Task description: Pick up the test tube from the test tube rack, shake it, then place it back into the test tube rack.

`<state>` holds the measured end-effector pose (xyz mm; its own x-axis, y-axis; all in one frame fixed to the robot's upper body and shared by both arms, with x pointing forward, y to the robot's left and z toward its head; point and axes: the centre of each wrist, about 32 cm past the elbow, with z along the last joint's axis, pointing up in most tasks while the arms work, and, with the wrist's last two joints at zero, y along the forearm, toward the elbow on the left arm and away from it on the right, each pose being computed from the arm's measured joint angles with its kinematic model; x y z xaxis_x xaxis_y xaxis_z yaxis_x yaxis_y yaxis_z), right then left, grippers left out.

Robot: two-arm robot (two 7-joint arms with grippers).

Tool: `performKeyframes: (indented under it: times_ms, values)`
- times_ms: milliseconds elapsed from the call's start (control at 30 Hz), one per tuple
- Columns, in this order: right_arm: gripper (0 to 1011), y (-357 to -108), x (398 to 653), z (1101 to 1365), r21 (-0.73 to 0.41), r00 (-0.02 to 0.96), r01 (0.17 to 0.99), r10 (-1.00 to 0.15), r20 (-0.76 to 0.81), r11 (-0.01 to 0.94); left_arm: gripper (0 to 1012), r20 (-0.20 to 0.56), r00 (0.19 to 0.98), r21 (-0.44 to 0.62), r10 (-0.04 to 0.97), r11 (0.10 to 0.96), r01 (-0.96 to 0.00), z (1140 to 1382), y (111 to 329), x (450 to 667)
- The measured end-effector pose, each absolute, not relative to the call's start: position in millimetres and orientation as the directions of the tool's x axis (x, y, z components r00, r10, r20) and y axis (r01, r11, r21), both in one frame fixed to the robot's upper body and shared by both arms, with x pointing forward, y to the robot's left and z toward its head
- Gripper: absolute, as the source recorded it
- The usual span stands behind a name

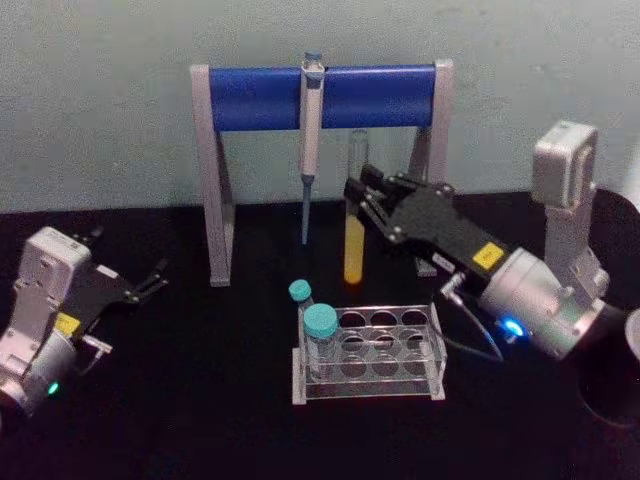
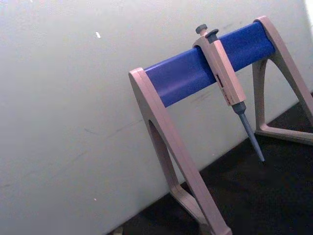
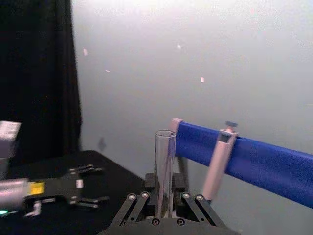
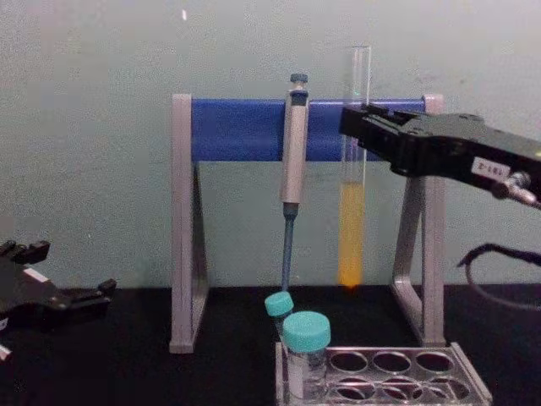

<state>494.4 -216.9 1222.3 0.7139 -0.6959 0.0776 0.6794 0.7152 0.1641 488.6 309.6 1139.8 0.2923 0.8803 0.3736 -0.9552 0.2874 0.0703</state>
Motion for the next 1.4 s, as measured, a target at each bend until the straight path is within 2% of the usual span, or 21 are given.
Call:
performKeyframes:
  times_ms: [300,800,1067,1400]
  values:
    - [220,-224.8,502.8,1223.1,0.152,0.671,0.723,-0.738,0.073,0.673,1001,0.374,0.292,0.07,0.88,0.287,-0.955,1139.8,309.7,488.6]
    - [220,-228.3,500.3,1223.4,0.159,0.672,0.722,-0.737,0.07,0.673,1001,0.374,0.292,0.07,0.88,0.287,-0.955,1139.8,309.6,488.6]
    - [220,-235.2,482.8,1221.1,0.18,0.701,0.692,-0.71,0.061,0.699,1001,0.374,0.292,0.07,0.88,0.287,-0.955,1139.8,309.6,488.6]
    - [220,-243.3,456.4,1202.5,0.181,0.755,0.637,-0.653,0.048,0.749,1001,0.374,0.292,0.07,0.88,0.287,-0.955,1139.8,309.7,488.6]
